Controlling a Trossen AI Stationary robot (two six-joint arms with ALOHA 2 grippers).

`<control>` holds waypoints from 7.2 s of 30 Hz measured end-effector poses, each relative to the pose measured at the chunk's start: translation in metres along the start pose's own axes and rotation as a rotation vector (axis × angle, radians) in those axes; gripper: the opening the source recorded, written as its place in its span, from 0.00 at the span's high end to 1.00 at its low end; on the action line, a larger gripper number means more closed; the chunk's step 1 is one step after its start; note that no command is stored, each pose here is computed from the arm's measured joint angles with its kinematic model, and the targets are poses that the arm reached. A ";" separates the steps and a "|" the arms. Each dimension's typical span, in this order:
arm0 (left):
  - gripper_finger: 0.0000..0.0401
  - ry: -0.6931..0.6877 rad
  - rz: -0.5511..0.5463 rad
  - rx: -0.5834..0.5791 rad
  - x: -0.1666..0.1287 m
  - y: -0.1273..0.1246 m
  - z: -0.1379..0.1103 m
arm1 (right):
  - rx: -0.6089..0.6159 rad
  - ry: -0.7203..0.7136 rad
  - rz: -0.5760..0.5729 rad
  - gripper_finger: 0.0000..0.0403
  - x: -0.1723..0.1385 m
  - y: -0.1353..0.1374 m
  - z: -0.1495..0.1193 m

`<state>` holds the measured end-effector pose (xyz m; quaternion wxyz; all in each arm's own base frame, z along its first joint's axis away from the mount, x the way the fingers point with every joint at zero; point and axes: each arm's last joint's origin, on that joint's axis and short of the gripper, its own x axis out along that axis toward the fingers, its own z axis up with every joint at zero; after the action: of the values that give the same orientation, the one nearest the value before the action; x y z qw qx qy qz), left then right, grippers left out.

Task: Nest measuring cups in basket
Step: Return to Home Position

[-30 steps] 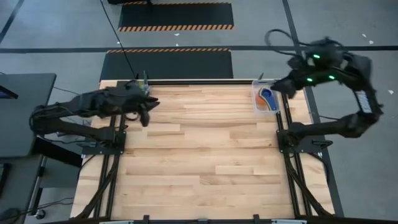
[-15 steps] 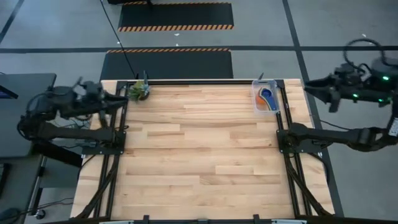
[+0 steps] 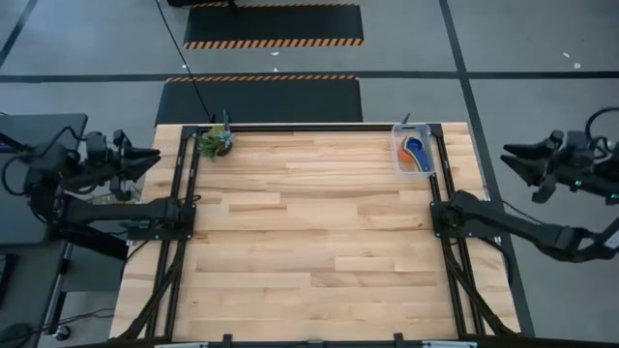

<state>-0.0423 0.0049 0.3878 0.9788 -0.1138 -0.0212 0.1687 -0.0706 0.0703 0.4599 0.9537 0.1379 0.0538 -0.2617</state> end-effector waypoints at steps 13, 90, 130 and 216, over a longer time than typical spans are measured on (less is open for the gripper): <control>0.78 -0.048 0.002 0.020 -0.037 0.015 -0.018 | -0.021 -0.096 -0.039 0.57 -0.009 0.010 -0.072; 0.78 -0.108 -0.173 0.140 0.115 0.007 -0.162 | -0.111 -0.238 -0.093 0.57 0.183 -0.105 -0.168; 0.78 -0.020 -0.097 0.228 0.135 0.019 -0.220 | -0.135 -0.114 0.160 0.57 0.231 -0.115 -0.230; 0.78 0.001 -0.635 0.198 0.130 0.004 -0.219 | -0.264 0.010 1.032 0.57 0.234 -0.042 -0.244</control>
<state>0.0962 0.0046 0.1738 0.9888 -0.0061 -0.0385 -0.1438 0.1010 -0.0067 0.1762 0.9675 0.0264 0.0160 0.2510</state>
